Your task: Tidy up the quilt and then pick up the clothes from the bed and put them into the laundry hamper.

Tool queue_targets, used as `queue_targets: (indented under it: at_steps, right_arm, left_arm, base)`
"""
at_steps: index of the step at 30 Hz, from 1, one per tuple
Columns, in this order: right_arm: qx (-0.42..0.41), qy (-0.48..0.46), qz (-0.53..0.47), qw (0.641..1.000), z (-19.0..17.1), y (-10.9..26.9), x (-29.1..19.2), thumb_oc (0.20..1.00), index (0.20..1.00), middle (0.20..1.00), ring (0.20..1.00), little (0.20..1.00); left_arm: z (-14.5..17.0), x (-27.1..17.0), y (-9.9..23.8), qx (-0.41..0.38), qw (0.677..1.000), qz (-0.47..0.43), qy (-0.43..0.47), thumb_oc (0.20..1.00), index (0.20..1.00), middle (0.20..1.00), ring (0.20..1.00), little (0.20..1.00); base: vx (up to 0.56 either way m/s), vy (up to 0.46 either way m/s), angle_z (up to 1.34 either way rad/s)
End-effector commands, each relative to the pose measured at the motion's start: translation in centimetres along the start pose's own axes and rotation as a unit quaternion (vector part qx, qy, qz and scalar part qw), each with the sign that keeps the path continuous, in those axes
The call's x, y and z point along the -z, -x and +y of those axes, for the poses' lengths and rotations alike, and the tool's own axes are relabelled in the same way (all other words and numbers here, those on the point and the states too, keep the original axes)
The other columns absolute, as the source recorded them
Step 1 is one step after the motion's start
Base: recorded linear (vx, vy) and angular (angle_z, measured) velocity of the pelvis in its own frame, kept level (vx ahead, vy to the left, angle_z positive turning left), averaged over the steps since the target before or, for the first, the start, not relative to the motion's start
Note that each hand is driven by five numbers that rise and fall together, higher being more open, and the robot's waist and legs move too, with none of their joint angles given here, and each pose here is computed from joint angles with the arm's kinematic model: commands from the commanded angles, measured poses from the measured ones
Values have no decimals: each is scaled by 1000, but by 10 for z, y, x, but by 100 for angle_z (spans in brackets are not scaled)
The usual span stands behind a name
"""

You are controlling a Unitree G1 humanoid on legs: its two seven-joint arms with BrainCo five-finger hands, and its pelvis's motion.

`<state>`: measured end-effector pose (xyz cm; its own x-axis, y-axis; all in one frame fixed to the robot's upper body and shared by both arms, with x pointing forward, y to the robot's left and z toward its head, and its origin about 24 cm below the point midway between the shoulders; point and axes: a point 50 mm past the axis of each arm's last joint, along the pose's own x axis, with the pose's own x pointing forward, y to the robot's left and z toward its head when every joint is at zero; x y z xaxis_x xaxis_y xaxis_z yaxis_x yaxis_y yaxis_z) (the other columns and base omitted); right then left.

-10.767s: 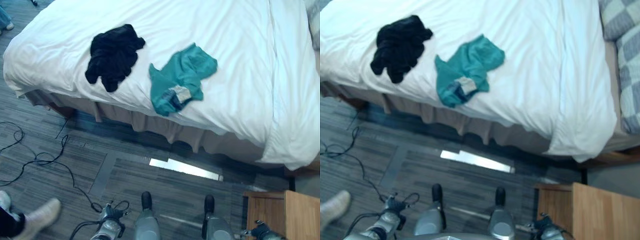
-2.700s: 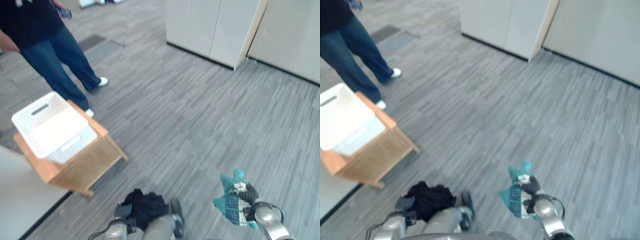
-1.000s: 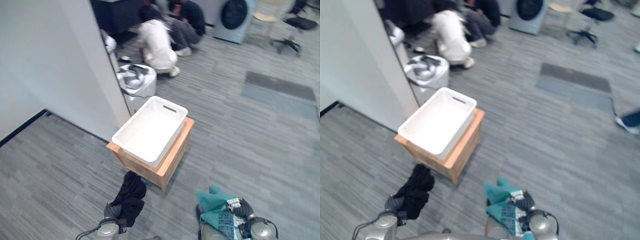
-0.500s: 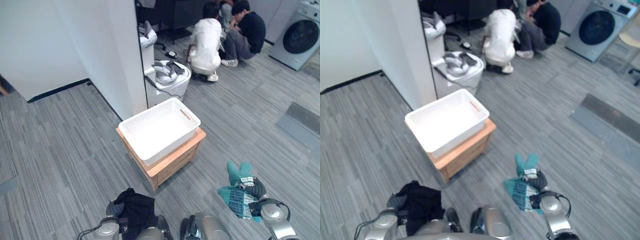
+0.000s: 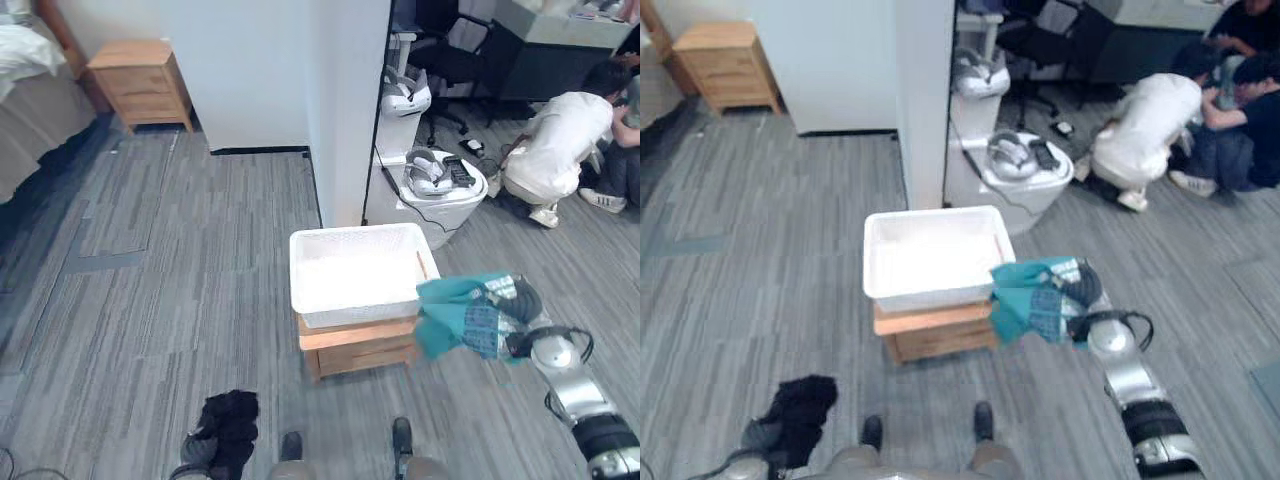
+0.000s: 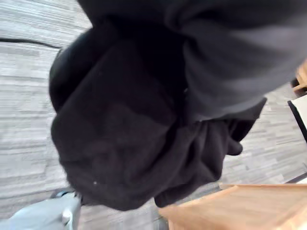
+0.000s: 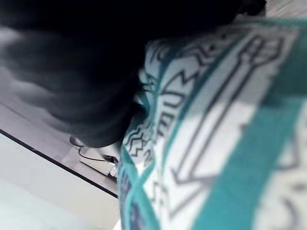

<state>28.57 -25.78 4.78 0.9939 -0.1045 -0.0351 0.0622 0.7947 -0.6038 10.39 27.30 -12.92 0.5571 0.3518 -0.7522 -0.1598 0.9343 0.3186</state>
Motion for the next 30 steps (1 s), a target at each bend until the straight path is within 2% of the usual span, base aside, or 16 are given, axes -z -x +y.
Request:
queue_targets:
  at_steps: [1,3,4,10,11,17,19,20,21,22,23,25,27,28,30]
  right_arm:
    - [65,32,-108,992,-44,-16,-46,200,200,200,200,200]
    - [82,39,-150,984,-57,-28,-75,200,200,200,200,200]
    - [75,42,-163,983,-53,-31,-82,200,200,200,200,200]
    - [86,66,-216,970,-67,-47,-123,200,200,200,200,200]
    - [89,75,-239,964,-69,-54,-143,200,200,200,200,200]
    - [81,89,-254,960,-59,-69,-168,200,200,200,200,200]
    - [74,112,-238,962,-53,-80,-173,200,200,200,200,200]
    - [74,112,-238,962,-53,-80,-174,589,589,589,589,589]
    - [67,116,-225,965,-48,-83,-169,589,589,589,589,589]
    - [62,137,-200,968,-44,-89,-161,1000,1000,1000,1000,1000]
    - [62,137,-200,968,-44,-89,-162,1000,1000,1000,1000,1000]
    - [65,181,-174,966,-40,-95,-153,1000,1000,1000,1000,1000]
    - [92,296,-167,936,-41,-99,-149,1000,1000,1000,1000,1000]
    - [92,296,-167,936,-41,-99,-149,1000,1000,1000,1000,1000]
    - [105,376,-185,902,-36,-97,-149,1000,1000,1000,1000,1000]
  left_arm:
    - [-15,-45,-6,27,995,-90,16,200,200,200,200,200]
    - [-26,-58,-7,47,993,-112,6,200,200,200,200,200]
    - [-26,-62,-7,44,992,-118,2,200,200,200,200,200]
    - [-38,-58,-3,73,990,-122,6,200,200,200,200,200]
    - [-41,-58,-3,80,989,-121,6,200,200,200,200,200]
    - [-48,-59,0,92,987,-128,12,200,200,200,200,200]
    - [-49,-77,4,100,980,-173,15,200,200,200,200,200]
    - [-49,-77,4,100,980,-173,15,200,200,200,200,200]
    - [-50,-83,5,105,977,-186,15,200,200,200,200,200]
    - [-49,-105,11,114,965,-235,18,200,200,200,200,200]
    - [-49,-105,11,114,965,-235,19,200,200,200,200,200]
    - [-48,-132,22,126,946,-297,25,200,200,200,200,200]
    - [-38,-170,42,120,912,-392,25,200,200,200,200,200]
    - [-38,-170,42,120,912,-392,25,200,200,200,200,200]
    - [-32,-191,56,115,887,-447,20,200,200,200,200,200]
  base:
    - [78,-149,42]
    - [154,-201,65]
    - [192,-157,78]
    - [136,16,1]
    - [114,71,6]
    - [66,47,11]
    - [43,17,20]
    - [33,-1,29]
    - [26,-15,24]
    - [26,-15,17]
    - [38,-19,10]
    - [24,-12,8]
    - [0,2,11]
    - [-6,10,13]
    - [1,14,6]
